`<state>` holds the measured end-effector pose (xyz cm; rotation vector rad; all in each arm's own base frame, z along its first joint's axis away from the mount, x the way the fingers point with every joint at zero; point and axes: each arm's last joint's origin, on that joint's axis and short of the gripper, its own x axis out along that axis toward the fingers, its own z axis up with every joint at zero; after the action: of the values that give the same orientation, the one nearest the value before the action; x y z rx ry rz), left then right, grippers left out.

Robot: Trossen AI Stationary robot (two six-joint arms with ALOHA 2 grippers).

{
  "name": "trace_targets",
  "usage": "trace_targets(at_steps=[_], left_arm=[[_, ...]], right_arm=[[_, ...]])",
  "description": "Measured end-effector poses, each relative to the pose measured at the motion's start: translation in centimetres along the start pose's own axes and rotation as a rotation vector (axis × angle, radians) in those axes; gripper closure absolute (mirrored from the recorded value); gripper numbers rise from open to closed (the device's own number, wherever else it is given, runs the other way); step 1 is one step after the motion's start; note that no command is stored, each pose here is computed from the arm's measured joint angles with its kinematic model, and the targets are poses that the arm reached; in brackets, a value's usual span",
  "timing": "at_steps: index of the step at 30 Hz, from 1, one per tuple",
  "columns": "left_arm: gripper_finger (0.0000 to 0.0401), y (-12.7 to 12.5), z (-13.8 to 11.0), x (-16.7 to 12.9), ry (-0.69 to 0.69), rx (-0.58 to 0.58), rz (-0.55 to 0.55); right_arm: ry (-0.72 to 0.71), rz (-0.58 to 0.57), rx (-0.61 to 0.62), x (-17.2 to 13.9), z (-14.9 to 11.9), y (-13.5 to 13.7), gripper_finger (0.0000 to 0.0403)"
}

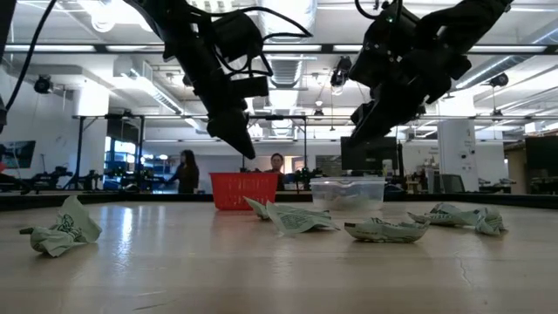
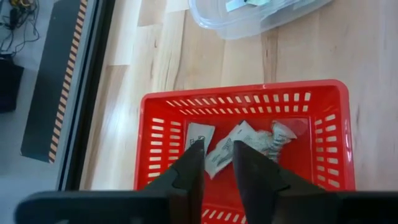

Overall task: Pick and place items into bin
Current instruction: Put the white stevia packet into the transparent bin

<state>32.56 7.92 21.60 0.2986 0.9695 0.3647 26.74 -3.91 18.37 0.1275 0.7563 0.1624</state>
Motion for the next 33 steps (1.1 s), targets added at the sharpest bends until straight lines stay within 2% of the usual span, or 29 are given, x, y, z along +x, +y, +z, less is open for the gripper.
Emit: trace_targets(at_steps=[6, 10, 15, 18, 24, 27, 33], left_arm=[[0.0303, -0.1, 0.0, 0.0, 0.0, -0.004, 0.0], [0.0301, -0.1, 0.0, -0.1, -0.002, -0.004, -0.001], [0.0301, -0.1, 0.1, -0.1, -0.003, -0.004, 0.0], [0.0301, -0.1, 0.1, -0.1, -0.003, -0.004, 0.0], [0.0301, -0.1, 0.1, -0.1, -0.003, -0.005, 0.0], [0.0301, -0.1, 0.1, -0.1, -0.004, -0.006, 0.0], [0.0301, -0.1, 0.1, -0.1, -0.005, -0.009, 0.0]], right_arm=[[0.157, 0.05, 0.023, 0.3, -1.4, 1.6, 0.0259], [0.266, 0.098, 0.03, 0.6, -2.4, 3.6, 0.0263], [0.319, 0.14, 0.02, 0.9, -2.8, 6.1, 0.0263], [0.345, 0.093, 0.005, 1.0, -3.1, 7.1, 0.0262], [0.345, -0.017, -0.109, 1.2, -3.4, 8.3, 0.0262], [0.353, -0.022, -0.145, 1.2, -3.7, 8.5, 0.0262], [0.316, -0.02, -0.142, 1.5, -4.3, 8.4, 0.0262]])
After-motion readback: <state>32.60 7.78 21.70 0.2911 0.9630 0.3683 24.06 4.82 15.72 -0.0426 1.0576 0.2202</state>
